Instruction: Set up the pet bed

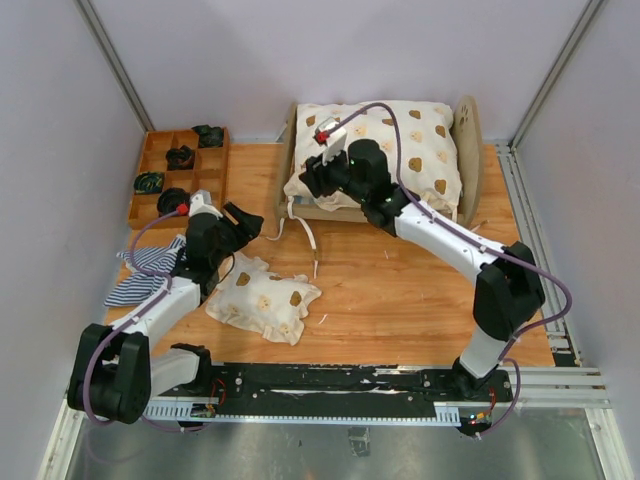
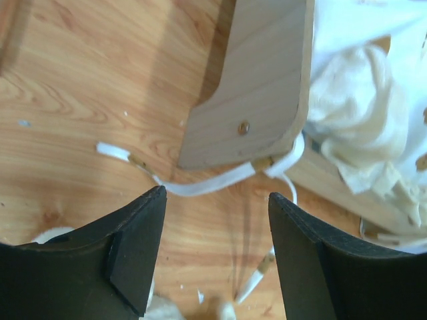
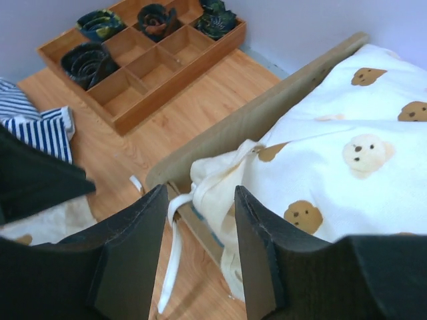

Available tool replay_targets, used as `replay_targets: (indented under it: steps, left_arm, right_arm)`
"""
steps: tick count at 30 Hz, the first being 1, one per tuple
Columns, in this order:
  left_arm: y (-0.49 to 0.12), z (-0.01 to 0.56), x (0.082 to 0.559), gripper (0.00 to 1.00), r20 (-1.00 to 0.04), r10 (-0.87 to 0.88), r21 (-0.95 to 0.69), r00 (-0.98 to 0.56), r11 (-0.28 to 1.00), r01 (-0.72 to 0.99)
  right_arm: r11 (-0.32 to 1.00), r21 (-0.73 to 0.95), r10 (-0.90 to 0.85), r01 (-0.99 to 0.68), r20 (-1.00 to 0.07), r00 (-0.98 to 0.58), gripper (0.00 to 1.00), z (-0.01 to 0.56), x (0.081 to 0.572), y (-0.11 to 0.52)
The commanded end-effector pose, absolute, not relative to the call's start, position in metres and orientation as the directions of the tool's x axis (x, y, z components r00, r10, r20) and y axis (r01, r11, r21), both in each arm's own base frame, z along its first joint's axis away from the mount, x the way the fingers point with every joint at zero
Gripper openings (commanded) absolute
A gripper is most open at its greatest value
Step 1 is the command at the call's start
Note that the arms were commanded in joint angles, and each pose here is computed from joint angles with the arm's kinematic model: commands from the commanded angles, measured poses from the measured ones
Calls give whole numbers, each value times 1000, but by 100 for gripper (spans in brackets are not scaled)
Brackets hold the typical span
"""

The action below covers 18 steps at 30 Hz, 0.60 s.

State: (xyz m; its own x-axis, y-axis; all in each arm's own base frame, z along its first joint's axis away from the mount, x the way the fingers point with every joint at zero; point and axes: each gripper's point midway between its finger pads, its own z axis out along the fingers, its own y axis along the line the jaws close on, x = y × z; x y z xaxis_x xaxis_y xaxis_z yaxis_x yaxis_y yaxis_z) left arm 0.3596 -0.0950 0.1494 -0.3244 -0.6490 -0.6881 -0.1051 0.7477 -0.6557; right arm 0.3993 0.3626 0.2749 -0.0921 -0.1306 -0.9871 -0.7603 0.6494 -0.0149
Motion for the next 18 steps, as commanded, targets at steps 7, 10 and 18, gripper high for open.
replay_targets:
  steps: [7, 10, 18]
  left_arm:
    - [-132, 124, 325, 67, -676, -549, -670, -492, 736, 99]
    - [-131, 117, 320, 67, -681, -536, -660, -499, 745, 101]
    - [-129, 122, 317, 67, -691, -541, -659, -479, 744, 110]
  right_arm:
    - [809, -15, -260, -587, -906, -335, 48, 239, 444, 373]
    - [823, -63, -297, -565, -895, -332, 48, 234, 464, 378]
    - [798, -83, -358, -596, -862, -359, 42, 202, 474, 392]
